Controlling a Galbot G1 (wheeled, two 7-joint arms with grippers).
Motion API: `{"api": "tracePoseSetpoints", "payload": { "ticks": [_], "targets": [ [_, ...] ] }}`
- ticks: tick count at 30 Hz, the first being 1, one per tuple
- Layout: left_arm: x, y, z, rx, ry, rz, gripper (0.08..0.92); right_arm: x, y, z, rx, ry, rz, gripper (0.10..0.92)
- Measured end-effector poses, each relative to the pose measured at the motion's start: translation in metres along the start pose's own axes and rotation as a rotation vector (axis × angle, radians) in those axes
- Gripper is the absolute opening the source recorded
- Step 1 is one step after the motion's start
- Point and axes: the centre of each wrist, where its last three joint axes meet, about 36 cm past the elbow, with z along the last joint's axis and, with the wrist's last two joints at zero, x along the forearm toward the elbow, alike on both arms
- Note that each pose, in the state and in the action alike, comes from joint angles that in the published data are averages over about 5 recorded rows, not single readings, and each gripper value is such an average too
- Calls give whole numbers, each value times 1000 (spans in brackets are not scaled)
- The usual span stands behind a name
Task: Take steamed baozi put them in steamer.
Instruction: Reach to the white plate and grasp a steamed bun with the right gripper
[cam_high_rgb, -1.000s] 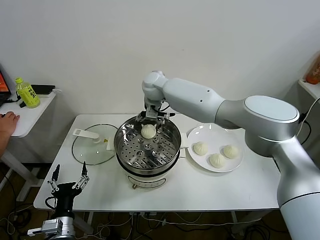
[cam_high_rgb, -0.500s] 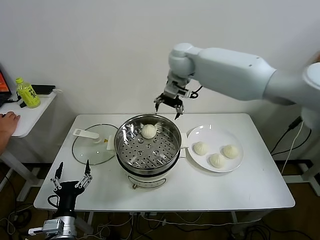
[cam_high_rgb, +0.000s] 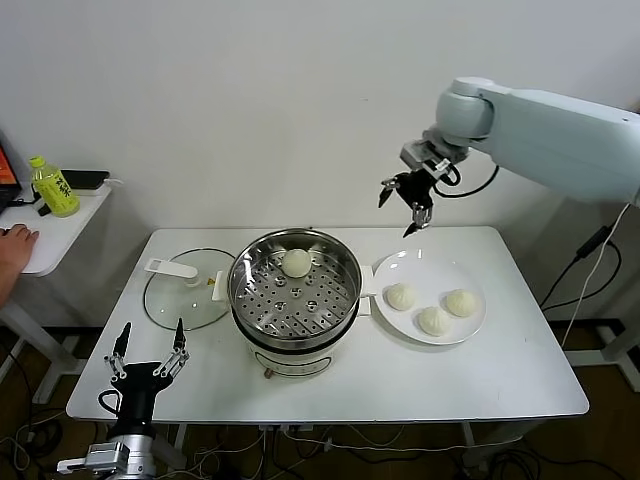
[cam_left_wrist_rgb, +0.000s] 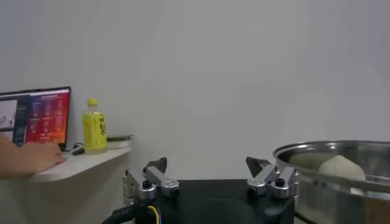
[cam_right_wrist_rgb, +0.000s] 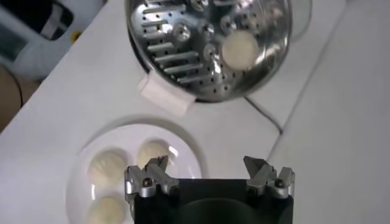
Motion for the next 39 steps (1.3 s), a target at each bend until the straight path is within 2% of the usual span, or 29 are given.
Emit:
{"api": "tracePoseSetpoints", "payload": {
  "ticks": [12,39],
  "targets": [
    [0,-1,2,1,1,-4,823,-63,33,32,-179,57,-63,823],
    [9,6,8,-22,23,-5,823,-195,58,25,-246,99,-97,823]
  ]
}}
